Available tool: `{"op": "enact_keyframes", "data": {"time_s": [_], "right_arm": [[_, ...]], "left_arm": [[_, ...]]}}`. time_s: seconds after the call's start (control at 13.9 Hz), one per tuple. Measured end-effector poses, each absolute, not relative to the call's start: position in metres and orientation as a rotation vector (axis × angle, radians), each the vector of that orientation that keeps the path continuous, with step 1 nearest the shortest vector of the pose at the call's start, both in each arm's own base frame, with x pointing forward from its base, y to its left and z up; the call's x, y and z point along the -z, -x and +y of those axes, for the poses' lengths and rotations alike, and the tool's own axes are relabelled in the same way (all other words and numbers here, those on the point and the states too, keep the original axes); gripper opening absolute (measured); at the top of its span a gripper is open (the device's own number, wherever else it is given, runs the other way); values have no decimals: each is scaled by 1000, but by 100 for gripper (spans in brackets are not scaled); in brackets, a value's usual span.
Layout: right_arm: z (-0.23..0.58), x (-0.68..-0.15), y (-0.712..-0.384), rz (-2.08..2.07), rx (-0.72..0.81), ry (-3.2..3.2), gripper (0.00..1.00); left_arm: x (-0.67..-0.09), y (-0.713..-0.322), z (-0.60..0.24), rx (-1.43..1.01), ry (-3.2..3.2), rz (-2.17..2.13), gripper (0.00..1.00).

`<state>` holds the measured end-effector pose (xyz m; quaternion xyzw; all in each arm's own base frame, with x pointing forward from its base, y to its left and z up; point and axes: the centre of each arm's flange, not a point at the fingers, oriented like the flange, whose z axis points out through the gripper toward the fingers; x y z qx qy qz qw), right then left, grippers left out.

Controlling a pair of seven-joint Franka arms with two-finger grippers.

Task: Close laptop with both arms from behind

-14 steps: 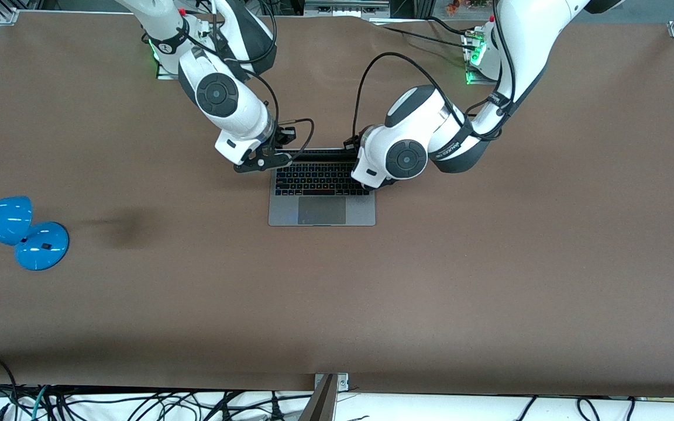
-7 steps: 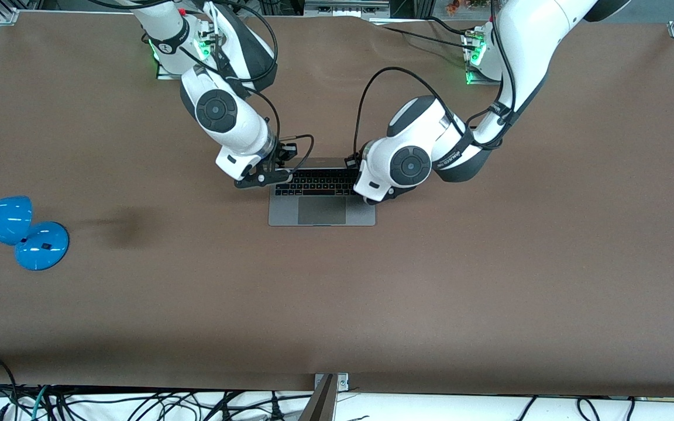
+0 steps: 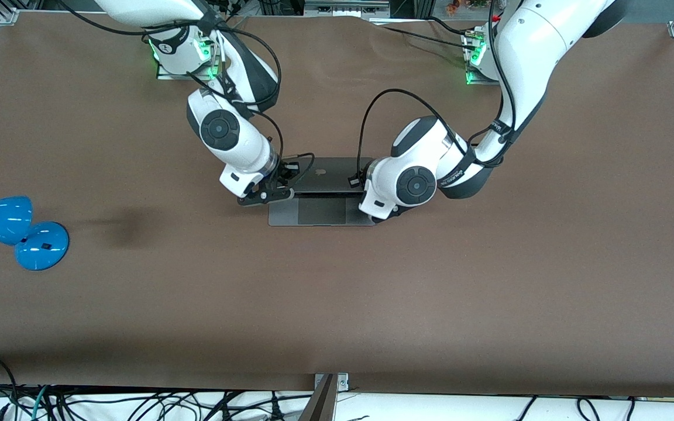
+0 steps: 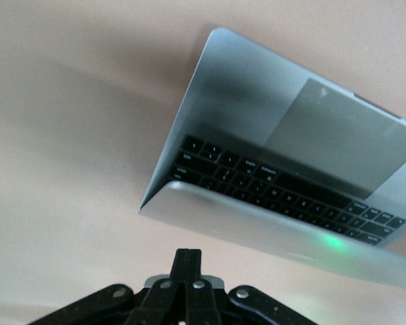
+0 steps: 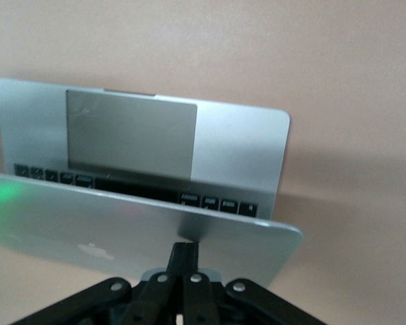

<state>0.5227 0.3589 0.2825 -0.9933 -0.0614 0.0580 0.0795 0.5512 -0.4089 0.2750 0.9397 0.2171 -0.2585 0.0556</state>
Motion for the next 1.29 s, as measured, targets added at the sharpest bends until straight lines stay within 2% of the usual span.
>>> {"op": "enact_keyframes", "data": {"time_s": [1.29], "right_arm": [[340, -210, -587, -117, -124, 2988, 1]], "left_arm": [[-184, -580, -405, 668, -2881, 722, 1]]}}
